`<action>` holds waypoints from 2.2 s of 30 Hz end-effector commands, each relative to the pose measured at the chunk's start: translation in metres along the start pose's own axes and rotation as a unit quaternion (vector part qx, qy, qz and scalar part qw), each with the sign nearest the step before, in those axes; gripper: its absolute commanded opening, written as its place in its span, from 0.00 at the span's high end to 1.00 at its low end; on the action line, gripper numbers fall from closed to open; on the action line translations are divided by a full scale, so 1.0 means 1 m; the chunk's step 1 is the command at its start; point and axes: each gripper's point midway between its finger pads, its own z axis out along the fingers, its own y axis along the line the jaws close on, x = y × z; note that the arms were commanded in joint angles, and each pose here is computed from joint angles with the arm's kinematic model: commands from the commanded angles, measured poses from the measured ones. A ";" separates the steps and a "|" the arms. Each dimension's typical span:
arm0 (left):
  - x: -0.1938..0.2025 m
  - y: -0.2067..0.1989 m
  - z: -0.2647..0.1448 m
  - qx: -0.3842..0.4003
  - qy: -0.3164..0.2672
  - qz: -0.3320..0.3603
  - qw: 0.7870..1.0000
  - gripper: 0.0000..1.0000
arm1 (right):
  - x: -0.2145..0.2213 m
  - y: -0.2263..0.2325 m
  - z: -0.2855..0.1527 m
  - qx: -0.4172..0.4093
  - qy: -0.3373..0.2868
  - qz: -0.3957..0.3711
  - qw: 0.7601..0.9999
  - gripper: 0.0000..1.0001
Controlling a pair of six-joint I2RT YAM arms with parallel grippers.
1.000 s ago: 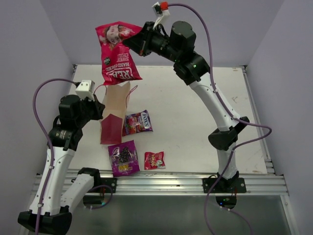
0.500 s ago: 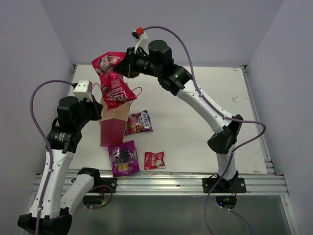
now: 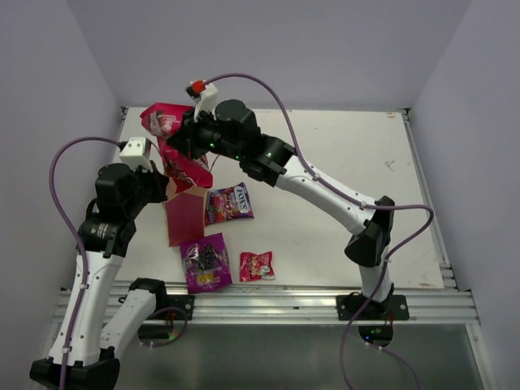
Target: Place the snacks into the paper bag
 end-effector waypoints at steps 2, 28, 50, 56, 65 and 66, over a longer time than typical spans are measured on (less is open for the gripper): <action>-0.011 -0.005 -0.002 0.011 -0.031 -0.001 0.999 1.00 | -0.005 0.032 0.001 0.010 -0.042 -0.058 0.997 1.00; -0.003 0.006 -0.018 -0.022 -0.017 0.000 1.000 1.00 | 0.051 0.008 0.059 0.070 -0.017 -0.123 0.990 1.00; -0.021 0.028 -0.016 -0.088 -0.051 -0.002 0.995 1.00 | 0.166 -0.034 0.008 0.095 0.142 -0.123 0.978 1.00; -0.024 0.028 -0.016 -0.088 -0.054 -0.002 0.995 1.00 | 0.193 -0.039 0.026 0.093 0.164 -0.107 0.976 1.00; -0.024 0.030 -0.020 -0.093 -0.054 0.001 0.994 1.00 | 0.214 -0.041 0.044 0.096 0.189 -0.108 0.971 1.00; -0.024 0.030 -0.020 -0.093 -0.054 0.000 0.994 1.00 | 0.217 -0.043 0.042 0.099 0.192 -0.110 0.970 1.00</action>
